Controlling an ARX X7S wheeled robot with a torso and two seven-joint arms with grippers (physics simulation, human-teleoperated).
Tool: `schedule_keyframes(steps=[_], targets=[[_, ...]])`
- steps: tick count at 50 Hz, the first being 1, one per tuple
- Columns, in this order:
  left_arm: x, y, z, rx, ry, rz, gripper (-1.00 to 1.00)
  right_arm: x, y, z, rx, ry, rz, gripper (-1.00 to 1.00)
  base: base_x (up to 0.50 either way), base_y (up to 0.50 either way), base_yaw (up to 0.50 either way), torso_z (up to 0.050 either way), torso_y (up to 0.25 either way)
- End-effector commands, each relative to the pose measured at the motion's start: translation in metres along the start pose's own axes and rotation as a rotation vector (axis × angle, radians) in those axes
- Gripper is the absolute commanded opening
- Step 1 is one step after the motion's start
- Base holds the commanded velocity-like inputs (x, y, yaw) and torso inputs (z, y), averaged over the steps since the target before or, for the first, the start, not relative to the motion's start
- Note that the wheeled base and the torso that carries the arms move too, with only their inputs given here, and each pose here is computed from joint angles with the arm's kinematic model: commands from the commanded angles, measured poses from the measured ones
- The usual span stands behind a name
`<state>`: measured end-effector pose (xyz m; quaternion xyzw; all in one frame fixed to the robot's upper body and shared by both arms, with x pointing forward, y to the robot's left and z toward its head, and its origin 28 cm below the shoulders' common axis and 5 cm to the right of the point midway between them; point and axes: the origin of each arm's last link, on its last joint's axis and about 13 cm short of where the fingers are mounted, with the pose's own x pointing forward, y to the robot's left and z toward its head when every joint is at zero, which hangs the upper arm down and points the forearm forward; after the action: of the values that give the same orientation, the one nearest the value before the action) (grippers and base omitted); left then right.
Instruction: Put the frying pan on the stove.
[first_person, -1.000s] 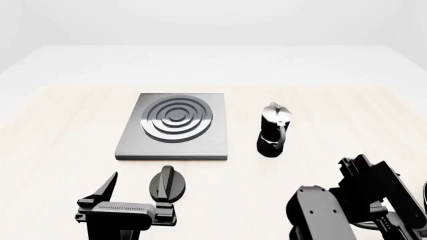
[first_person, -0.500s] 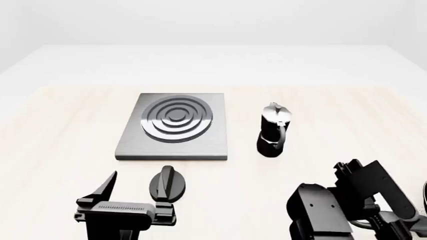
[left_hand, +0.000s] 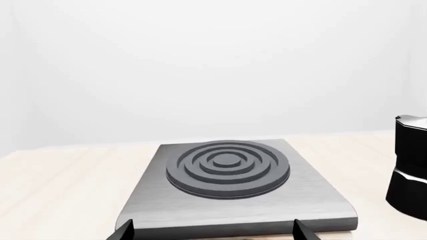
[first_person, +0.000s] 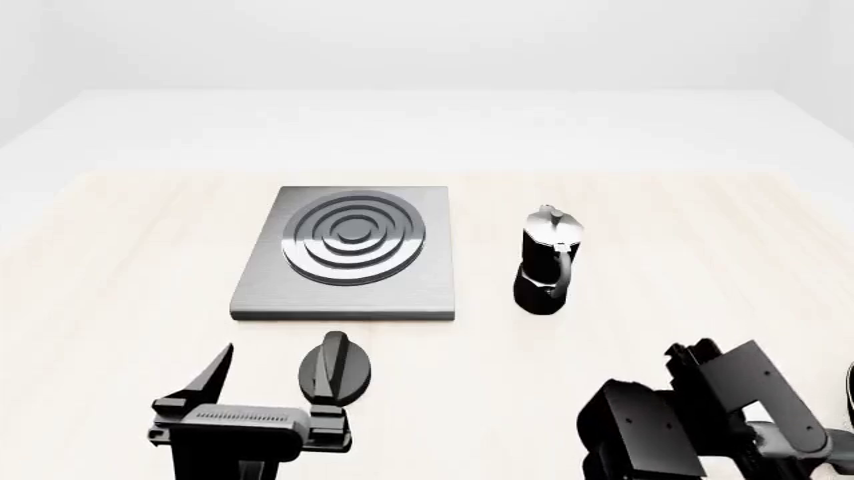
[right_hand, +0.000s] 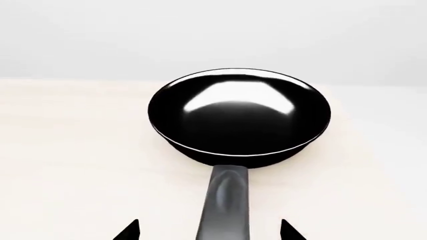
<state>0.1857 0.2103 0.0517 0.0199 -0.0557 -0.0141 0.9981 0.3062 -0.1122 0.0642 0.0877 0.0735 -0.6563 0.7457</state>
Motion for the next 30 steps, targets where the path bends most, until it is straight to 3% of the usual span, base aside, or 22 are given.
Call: schedule_keyframes(steps=[1, 30], targets=[[0.0, -0.001, -0.001, 0.001, 0.002, -0.001, 1.0, 0.003, 0.0, -0.007, -0.015, 0.025, 0.007, 1.0, 0.0, 0.0, 0.0, 0.0, 0.0], [0.0, 0.0, 0.0, 0.006, 0.002, 0.0, 1.0, 0.014, 0.003, -0.019, -0.036, 0.108, -0.01, 1.0, 0.0, 0.0, 0.0, 0.0, 0.0]])
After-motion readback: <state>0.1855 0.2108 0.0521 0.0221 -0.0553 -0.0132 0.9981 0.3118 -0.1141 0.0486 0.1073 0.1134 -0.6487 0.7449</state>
